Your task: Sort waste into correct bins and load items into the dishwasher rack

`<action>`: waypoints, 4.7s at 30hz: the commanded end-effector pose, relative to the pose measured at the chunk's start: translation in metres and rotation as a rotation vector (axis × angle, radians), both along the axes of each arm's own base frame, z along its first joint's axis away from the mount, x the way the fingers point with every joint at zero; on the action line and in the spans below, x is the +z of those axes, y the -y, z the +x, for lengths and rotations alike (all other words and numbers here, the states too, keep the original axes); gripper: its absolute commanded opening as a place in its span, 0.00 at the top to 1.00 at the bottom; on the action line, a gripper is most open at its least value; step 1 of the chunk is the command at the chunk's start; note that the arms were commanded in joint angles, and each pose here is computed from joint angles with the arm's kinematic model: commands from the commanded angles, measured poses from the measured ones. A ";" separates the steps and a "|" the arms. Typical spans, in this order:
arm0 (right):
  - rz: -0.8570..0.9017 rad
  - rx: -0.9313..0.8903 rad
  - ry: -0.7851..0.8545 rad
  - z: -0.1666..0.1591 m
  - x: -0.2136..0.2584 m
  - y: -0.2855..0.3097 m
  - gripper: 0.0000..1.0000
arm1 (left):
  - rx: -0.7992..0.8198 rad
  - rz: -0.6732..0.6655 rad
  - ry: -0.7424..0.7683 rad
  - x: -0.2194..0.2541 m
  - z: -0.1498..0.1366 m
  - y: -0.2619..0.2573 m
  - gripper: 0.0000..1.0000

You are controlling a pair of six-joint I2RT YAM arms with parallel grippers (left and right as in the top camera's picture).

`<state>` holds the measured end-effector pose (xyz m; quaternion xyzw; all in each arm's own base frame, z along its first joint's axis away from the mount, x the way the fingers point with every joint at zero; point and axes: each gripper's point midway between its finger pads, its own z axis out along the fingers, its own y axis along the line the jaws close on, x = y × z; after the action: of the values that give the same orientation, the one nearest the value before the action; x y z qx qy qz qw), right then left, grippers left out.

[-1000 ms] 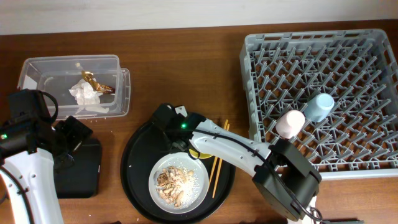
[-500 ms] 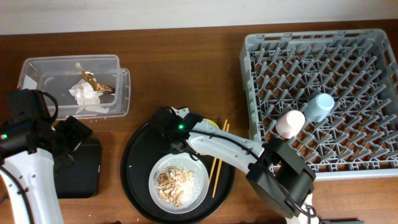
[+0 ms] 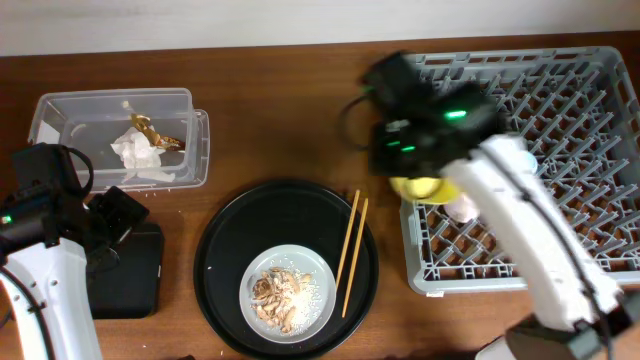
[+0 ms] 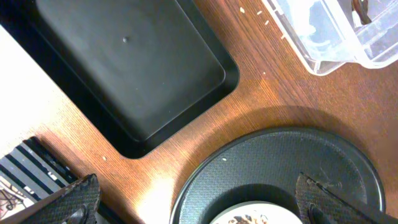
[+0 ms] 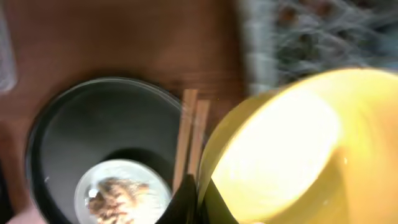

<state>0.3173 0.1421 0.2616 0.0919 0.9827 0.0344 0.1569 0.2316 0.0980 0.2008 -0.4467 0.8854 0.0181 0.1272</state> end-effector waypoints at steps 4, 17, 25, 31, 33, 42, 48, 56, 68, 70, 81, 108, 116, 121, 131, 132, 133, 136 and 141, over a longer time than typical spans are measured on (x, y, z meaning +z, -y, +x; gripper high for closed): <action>0.163 -0.019 0.033 -0.014 0.040 0.106 0.96 | 0.016 0.007 0.014 0.005 0.001 -0.003 0.01; 0.862 -0.016 0.188 -0.008 -0.029 0.184 0.96 | 0.016 0.007 0.014 0.005 0.001 -0.003 0.01; 1.062 -0.043 0.115 0.004 -0.092 0.192 0.96 | 0.016 0.007 0.014 0.005 0.001 -0.003 0.01; 1.120 -0.237 0.086 -0.015 -0.106 0.235 0.96 | 0.016 0.007 0.014 0.005 0.001 -0.003 0.01; 1.086 -0.278 0.077 -0.025 -0.112 0.251 0.95 | 0.016 0.007 0.014 0.005 0.001 -0.003 0.01; 1.060 -0.346 0.122 -0.043 -0.089 0.269 0.52 | 0.016 0.007 0.014 0.005 0.001 -0.003 0.01; 0.834 -0.416 0.079 -0.068 -0.061 0.282 0.42 | 0.016 0.007 0.014 0.005 0.001 -0.003 0.01; 0.731 -0.417 0.152 -0.079 -0.026 0.269 0.40 | 0.016 0.007 0.014 0.005 0.001 -0.003 0.01; 0.533 -0.517 0.064 -0.054 -0.056 0.283 0.82 | 0.016 0.007 0.014 0.005 0.001 -0.003 0.01; 0.441 -0.552 0.006 -0.046 -0.067 0.282 0.86 | 0.016 0.007 0.014 0.005 0.001 -0.003 0.01; 0.246 -0.638 -0.318 -0.038 -0.141 0.279 0.96 | 0.016 0.007 0.014 0.005 0.001 -0.003 0.01; 0.168 -0.630 -0.258 -0.081 -0.083 0.264 0.96 | 0.016 0.007 0.014 0.005 0.001 -0.003 0.01; 0.155 -0.545 -0.262 -0.043 -0.128 0.258 0.96 | 0.016 0.007 0.014 0.005 0.001 -0.003 0.01; 0.031 -0.665 -0.347 -0.054 -0.146 0.282 0.96 | 0.016 0.007 0.014 0.005 0.001 -0.003 0.01; -0.123 -0.860 -0.438 -0.087 -0.140 0.300 0.96 | 0.016 0.007 0.014 0.005 0.001 -0.003 0.01; -0.123 -0.859 -0.440 -0.087 -0.140 0.300 0.96 | 0.016 0.007 0.014 0.005 0.001 -0.003 0.01; -0.123 -0.858 -0.447 -0.089 -0.140 0.299 0.96 | 0.016 0.007 0.014 0.005 0.001 -0.003 0.01; -0.125 -0.858 -0.451 -0.090 -0.140 0.299 0.96 | 0.016 0.007 0.014 0.005 0.001 -0.003 0.01; -0.143 -0.857 -0.467 -0.094 -0.139 0.300 0.96 | 0.016 0.007 0.014 0.005 0.001 -0.003 0.01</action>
<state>0.2285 -0.1565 0.1240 0.4792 0.8694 -0.1080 -0.0527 0.2316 0.0980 0.2009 -0.4467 0.8854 0.0181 0.1272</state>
